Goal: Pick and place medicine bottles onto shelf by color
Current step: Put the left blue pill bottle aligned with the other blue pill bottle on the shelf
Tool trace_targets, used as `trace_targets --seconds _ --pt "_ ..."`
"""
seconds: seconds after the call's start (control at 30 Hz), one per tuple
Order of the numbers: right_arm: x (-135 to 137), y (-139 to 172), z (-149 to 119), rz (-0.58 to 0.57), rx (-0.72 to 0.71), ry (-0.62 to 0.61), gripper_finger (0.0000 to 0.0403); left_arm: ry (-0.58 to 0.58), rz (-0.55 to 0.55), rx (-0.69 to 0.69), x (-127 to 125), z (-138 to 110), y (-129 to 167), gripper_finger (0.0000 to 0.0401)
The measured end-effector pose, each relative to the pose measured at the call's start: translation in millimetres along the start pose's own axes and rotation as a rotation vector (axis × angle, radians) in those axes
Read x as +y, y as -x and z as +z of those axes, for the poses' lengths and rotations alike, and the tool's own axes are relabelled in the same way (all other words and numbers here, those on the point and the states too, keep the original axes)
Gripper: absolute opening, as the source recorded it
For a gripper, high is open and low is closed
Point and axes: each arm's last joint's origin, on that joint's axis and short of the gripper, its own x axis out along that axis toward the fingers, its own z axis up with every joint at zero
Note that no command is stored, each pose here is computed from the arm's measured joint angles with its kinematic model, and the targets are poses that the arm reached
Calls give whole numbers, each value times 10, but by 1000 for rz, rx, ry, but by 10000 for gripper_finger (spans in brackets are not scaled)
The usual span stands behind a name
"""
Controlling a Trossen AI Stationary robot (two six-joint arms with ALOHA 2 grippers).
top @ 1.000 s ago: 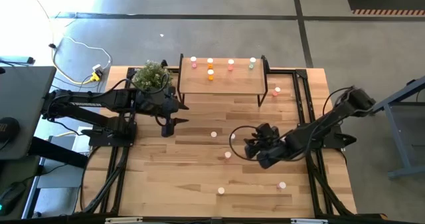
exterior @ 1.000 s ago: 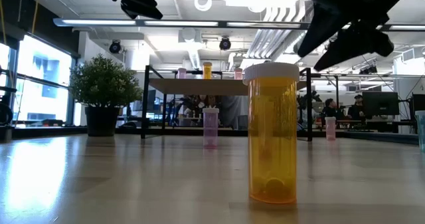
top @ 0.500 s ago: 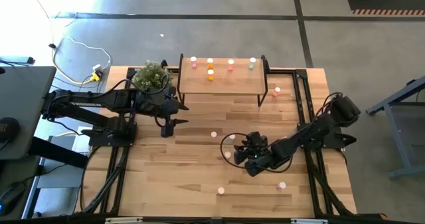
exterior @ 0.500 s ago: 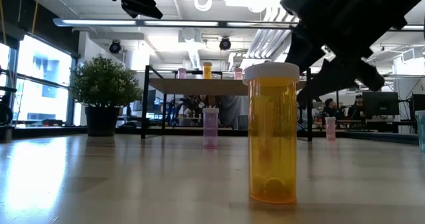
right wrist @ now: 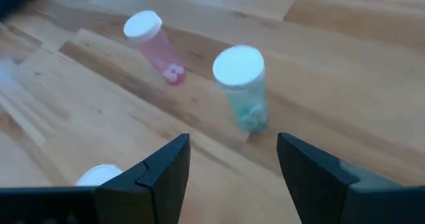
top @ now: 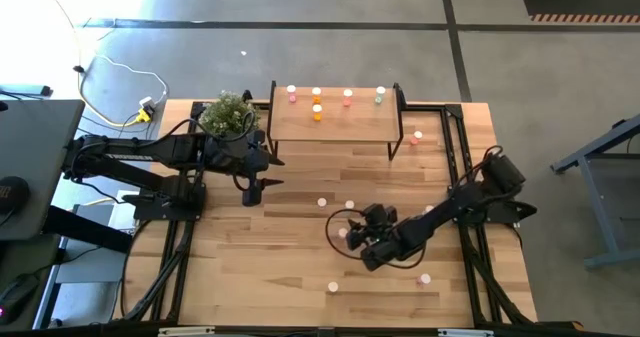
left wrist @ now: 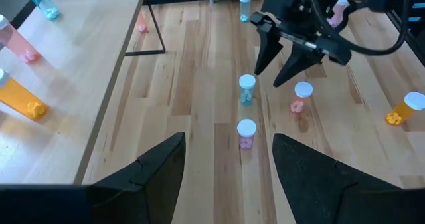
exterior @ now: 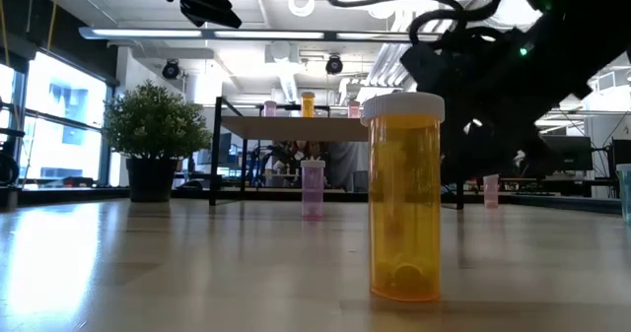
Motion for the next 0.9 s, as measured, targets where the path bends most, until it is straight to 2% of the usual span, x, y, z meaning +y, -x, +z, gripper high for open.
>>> trace_targets --seconds 0.37,0.9 --pt "0 -92 -29 -30 -140 72 218 0 -1 4 0 -3 0 218" --pt "-12 -286 144 -59 -119 88 218 -1 -2 19 -2 -19 0 218"
